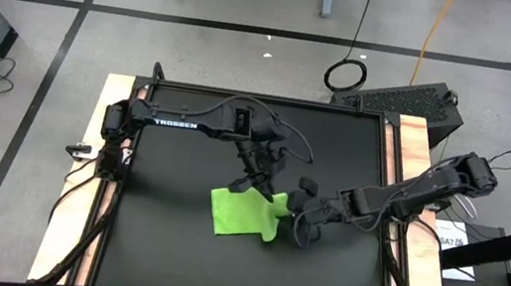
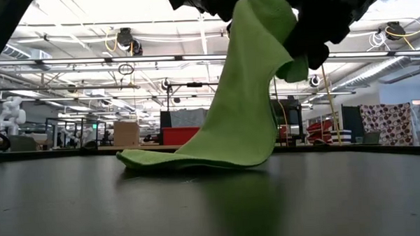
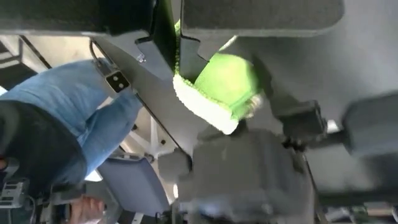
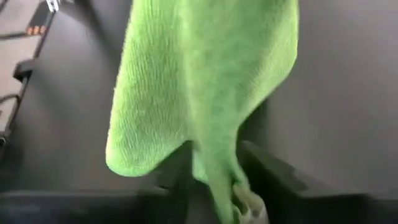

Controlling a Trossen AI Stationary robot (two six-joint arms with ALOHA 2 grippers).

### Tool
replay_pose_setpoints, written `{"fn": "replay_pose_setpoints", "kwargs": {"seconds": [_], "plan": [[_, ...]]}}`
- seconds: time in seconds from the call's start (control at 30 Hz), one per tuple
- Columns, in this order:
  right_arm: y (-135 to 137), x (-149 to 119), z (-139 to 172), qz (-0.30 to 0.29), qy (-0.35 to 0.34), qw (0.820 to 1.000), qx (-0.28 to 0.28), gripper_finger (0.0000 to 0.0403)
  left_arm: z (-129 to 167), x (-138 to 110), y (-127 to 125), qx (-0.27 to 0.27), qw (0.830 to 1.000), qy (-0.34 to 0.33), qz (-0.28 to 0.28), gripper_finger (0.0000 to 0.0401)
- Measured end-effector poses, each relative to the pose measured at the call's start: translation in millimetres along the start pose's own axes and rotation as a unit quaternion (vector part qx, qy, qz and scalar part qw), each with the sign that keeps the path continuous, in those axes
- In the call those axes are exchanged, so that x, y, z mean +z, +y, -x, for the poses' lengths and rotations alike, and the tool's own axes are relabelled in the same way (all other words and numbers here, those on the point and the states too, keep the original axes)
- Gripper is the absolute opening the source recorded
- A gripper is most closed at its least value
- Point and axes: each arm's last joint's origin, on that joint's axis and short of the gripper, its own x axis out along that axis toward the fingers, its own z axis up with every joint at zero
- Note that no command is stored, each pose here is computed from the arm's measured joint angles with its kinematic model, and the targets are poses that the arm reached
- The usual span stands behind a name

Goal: Roll towel into tight, uniform cylinder
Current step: Fold the green towel

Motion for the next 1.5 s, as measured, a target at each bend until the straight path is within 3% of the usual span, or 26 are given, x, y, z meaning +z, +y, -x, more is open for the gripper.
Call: {"fn": "replay_pose_setpoints", "kwargs": {"seconds": [0.13,0.33,0.5,0.6,0.73,0.8,0.87,0.97,1.07,1.27,1.4,1.5], "plan": [[-1.1,5.3,12.1,0.009,-0.016,1.0,0.007,0.0012,1.3,-6.1,-1.9,0.012,0.999,0.03,0.001,0.0001],[-19.9,15.7,40.8,-0.013,-0.033,0.999,-0.01,0.0003,10.5,-11.1,1.7,0.067,0.996,0.065,-0.001,0.0001],[-45.4,41.3,81.7,-0.03,-0.07,0.996,-0.044,0.0002,43.5,6.6,9.6,0.184,0.981,0.061,-0.022,0.0001],[-69.1,63.3,104.7,-0.024,-0.093,0.99,-0.101,0.0001,77.1,23.5,16.5,0.281,0.957,0.046,-0.056,0.0001],[-108.0,102.4,131.9,0.004,-0.128,0.972,-0.199,0.0001,136.4,50.2,21.8,0.416,0.902,0.001,-0.119,0.0001],[-120.7,122.5,145.7,0.017,-0.145,0.965,-0.218,0.0001,167.4,63.2,18.5,0.454,0.88,-0.044,-0.136,0.0002],[-123.9,138.8,157.9,0.033,-0.148,0.963,-0.222,0.0001,190.2,72.4,9.0,0.461,0.872,-0.076,-0.148,0.0002],[-121.1,145.7,164.5,0.055,-0.114,0.973,-0.193,0.0,199.8,73.8,-5.6,0.42,0.892,-0.072,-0.153,0.0002],[-120.1,137.2,152.1,0.046,-0.056,0.989,-0.131,0.0,184.8,61.1,-5.2,0.366,0.92,-0.024,-0.139,0.0002],[-119.7,99.3,98.1,0.04,0.084,0.992,-0.082,0.0,116.1,16.9,21.1,0.279,0.955,0.075,-0.068,0.0002],[-121.9,64.4,62.8,0.008,0.127,0.992,-0.022,0.0,57.1,-29.9,40.8,0.231,0.965,0.122,-0.02,0.0002],[-117.9,35.7,41.2,-0.023,0.144,0.989,0.024,0.0,25.6,-56.4,45.4,0.207,0.971,0.122,0.009,0.0002]]}}
